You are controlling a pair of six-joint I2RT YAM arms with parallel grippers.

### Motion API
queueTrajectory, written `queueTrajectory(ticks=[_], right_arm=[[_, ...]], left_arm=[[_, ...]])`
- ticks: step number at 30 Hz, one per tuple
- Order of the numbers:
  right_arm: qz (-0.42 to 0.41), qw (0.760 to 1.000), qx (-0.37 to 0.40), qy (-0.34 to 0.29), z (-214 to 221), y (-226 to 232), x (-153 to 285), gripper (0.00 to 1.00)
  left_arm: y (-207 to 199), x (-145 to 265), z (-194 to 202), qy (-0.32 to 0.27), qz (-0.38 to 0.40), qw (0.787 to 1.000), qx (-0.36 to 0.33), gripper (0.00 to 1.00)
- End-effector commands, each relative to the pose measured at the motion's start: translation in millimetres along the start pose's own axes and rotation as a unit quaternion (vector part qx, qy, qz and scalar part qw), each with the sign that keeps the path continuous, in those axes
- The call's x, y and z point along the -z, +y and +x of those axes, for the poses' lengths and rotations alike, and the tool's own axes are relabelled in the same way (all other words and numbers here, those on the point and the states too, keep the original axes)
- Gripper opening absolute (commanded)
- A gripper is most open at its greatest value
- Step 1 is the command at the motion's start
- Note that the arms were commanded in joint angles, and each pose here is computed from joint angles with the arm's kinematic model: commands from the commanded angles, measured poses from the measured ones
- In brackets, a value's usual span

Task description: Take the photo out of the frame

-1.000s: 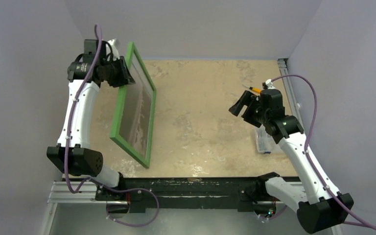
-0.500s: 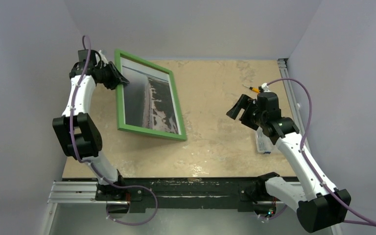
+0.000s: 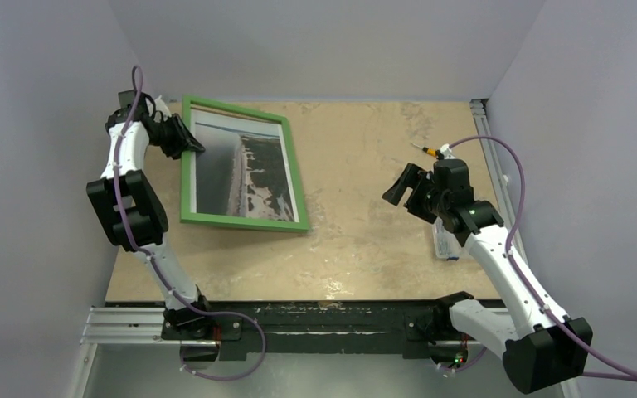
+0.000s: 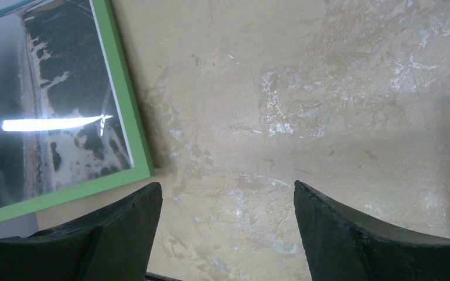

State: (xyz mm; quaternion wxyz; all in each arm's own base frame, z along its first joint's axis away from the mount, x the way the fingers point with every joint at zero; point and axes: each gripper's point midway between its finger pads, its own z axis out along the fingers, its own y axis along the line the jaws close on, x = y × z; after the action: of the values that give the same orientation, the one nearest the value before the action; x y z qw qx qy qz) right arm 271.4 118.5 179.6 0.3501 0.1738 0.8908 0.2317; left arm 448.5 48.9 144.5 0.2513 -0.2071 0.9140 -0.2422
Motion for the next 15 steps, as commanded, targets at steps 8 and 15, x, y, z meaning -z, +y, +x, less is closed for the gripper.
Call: queueTrajectory(ticks=[8,15], right_arm=[[-0.001,1.0,0.015,0.003,2.9,-1.8,-5.8,0.82],[0.001,1.0,0.014,0.005,4.2,-2.5,-6.6,0.82]], left_arm=[[62.2,7.4,-0.5,0.036,-0.157,0.987,-0.003,0.03],[63.8,9.4,-3.6,0.027,-0.165,0.986,-0.005,0.14]])
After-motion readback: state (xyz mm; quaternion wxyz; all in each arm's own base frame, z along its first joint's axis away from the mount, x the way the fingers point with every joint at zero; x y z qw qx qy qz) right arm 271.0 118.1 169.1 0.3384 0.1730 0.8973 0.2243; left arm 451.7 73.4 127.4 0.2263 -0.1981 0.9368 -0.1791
